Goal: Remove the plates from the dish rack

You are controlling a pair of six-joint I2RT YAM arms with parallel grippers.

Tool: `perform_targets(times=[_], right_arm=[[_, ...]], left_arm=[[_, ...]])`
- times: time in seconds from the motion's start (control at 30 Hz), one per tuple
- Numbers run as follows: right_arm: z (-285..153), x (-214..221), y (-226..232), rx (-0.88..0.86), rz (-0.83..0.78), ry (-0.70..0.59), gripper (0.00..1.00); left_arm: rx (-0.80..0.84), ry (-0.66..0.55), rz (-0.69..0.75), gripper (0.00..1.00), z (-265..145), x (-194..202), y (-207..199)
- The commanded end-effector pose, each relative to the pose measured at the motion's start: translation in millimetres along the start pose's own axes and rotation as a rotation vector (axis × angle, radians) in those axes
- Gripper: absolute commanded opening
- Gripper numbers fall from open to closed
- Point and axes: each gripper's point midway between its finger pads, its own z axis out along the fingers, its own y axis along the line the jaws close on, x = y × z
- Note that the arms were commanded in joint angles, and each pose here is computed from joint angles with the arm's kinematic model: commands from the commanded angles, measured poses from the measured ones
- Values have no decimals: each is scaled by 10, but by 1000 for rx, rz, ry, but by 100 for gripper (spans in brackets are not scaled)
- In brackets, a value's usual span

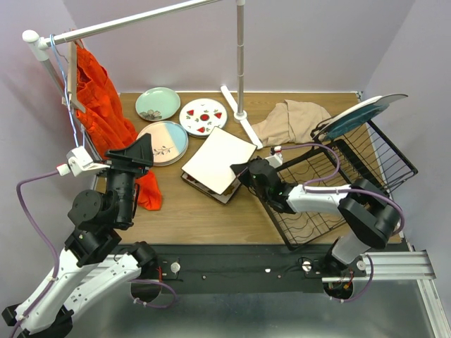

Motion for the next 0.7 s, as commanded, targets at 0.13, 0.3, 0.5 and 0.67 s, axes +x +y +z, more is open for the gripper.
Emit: perform_targets(times=[0.13,0.3,0.5,0.67], right_arm=[[93,-318,696,-162,226,-126,1],[171,-240,664,-147,215,-108,1],[179,-147,586,-122,197,-70,1],[155,-137,525,-102,195,-60,1]], left_arm=[[5,-2,5,64,11,3,-14],[4,-8,2,64,13,-19,-19],[-1,-14,7,64,7,-41,-7],[-4,-12,8,64,9,-9,17]])
